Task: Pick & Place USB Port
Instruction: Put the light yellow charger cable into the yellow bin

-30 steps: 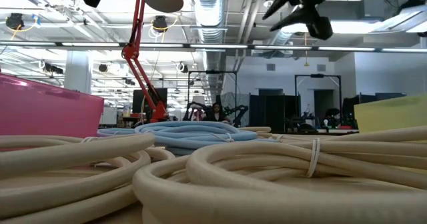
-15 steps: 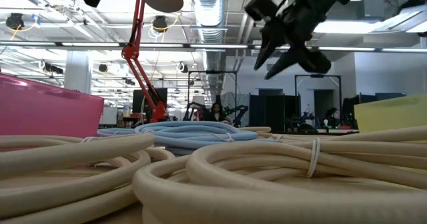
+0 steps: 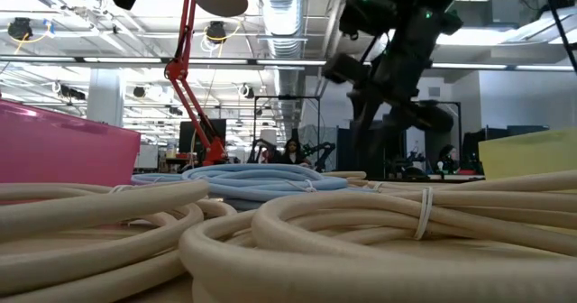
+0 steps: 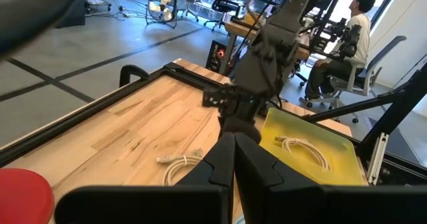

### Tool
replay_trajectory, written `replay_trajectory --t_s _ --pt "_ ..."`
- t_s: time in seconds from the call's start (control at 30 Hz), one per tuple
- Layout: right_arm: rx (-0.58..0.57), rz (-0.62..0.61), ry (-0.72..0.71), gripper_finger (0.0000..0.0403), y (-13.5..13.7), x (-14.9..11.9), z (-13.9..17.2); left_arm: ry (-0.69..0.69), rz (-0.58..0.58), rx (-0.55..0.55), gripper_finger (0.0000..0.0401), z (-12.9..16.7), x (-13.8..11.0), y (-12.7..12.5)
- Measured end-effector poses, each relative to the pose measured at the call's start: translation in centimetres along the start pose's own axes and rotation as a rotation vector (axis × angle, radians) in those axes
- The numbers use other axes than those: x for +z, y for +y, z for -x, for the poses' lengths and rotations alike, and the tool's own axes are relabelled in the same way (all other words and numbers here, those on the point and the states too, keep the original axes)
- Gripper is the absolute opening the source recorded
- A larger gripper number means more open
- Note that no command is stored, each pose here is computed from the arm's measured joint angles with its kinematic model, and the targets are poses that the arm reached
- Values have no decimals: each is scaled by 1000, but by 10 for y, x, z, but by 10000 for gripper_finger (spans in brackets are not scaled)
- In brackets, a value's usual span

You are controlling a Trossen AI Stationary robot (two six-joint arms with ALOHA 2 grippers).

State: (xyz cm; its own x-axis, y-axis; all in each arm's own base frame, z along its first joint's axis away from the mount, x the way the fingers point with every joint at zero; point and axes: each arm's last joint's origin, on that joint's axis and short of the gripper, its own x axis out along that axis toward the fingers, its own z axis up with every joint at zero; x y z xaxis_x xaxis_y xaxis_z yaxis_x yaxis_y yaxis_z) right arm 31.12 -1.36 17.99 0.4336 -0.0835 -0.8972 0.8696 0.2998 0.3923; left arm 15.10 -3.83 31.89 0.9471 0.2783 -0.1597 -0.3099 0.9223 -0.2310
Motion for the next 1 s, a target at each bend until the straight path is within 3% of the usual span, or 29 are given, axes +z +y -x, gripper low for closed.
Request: replay_trajectory --t_s 0.33,0.63,0.73,0.87,1.0 --pt "-82 7 23 118 -5 -4 -31 0 0 0 10 0 0 0" --pt "-57 66 3 114 -1 -4 -53 1 -1 0 8 0 0 0" --pt "-63 92 2 91 -2 -4 -53 0 -1 0 8 0 0 0" --pt "-72 168 0 23 -4 -3 -52 0 0 0 10 0 0 0" --pt "-69 189 12 15 -5 0 -52 0 -1 0 9 0 0 0"
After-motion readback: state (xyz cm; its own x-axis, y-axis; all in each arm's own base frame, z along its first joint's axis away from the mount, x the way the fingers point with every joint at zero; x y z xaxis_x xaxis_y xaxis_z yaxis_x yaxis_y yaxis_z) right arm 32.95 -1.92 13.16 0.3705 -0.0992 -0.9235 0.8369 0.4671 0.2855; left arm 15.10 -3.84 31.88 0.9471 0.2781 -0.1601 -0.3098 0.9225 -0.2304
